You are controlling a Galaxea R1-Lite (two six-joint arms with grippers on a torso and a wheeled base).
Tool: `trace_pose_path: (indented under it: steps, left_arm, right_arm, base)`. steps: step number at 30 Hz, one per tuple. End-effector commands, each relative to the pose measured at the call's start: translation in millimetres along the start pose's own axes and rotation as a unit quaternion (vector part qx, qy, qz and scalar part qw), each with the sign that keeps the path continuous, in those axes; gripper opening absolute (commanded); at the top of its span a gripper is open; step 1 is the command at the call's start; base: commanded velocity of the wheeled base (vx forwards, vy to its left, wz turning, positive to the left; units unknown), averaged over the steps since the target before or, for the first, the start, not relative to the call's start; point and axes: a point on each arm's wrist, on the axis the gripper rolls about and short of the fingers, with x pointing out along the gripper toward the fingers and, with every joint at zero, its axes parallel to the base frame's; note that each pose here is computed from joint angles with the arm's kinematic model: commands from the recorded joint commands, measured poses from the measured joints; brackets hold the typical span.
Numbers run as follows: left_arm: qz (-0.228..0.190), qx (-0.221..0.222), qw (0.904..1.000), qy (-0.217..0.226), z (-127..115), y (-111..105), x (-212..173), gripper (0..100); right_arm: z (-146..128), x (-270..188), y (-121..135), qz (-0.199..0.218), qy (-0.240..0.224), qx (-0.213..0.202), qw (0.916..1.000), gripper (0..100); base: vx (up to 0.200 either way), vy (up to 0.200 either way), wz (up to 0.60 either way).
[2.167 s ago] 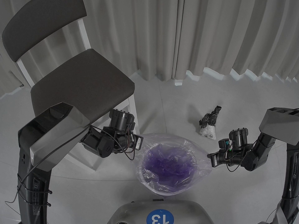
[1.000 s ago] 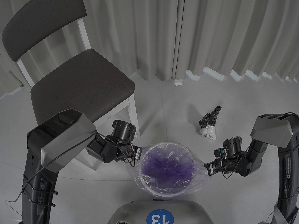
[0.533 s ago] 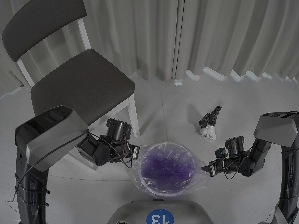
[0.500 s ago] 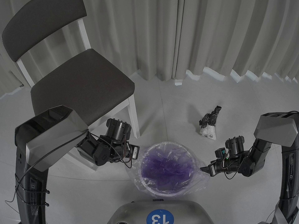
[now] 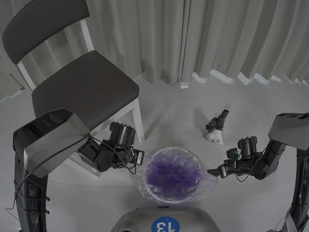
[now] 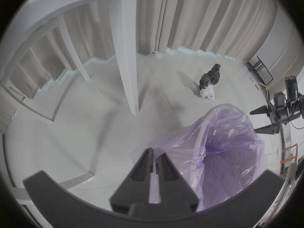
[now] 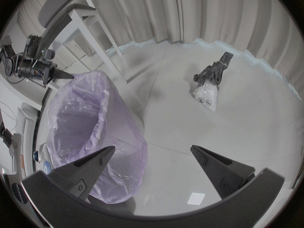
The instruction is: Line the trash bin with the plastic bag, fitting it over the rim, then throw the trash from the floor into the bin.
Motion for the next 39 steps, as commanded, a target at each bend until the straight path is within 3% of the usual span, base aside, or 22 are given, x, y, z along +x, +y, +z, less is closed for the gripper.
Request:
trace_pose_path:
  steps: [1, 13, 20, 24, 30, 39]
  left_arm:
    - [0.0, 0.0, 1.0, 0.001, -1, -1, -3, 100]
    - [0.016, -0.001, 0.9997, 0.021, -13, 7, -11, 100]
    - [0.046, 0.001, 0.998, 0.044, -26, 20, -12, 100]
    - [0.043, 0.009, 0.9974, 0.057, -34, 17, 1, 100]
    - [0.036, 0.034, 0.998, 0.04, -33, 8, 34, 100]
    - [0.045, 0.059, 0.9959, 0.052, -43, 19, 63, 100]
  right_arm:
    - [12, -14, -5, -0.01, -0.025, 0.0, 0.9996, 100]
    - [25, -33, -9, -0.021, -0.052, 0.0, 0.9984, 100]
    - [28, -40, -8, -0.023, -0.058, -0.002, 0.998, 100]
    - [26, -42, -7, -0.022, -0.057, -0.002, 0.9981, 100]
    - [26, -45, -5, -0.021, -0.056, -0.003, 0.9982, 100]
    - [25, -44, -6, -0.021, -0.055, -0.003, 0.9982, 100]
  base:
    - [0.0, 0.0, 0.0]
    - [0.0, 0.0, 0.0]
    - [0.0, 0.0, 0.0]
    - [0.0, 0.0, 0.0]
    - [0.0, 0.0, 0.0]
    - [0.0, 0.0, 0.0]
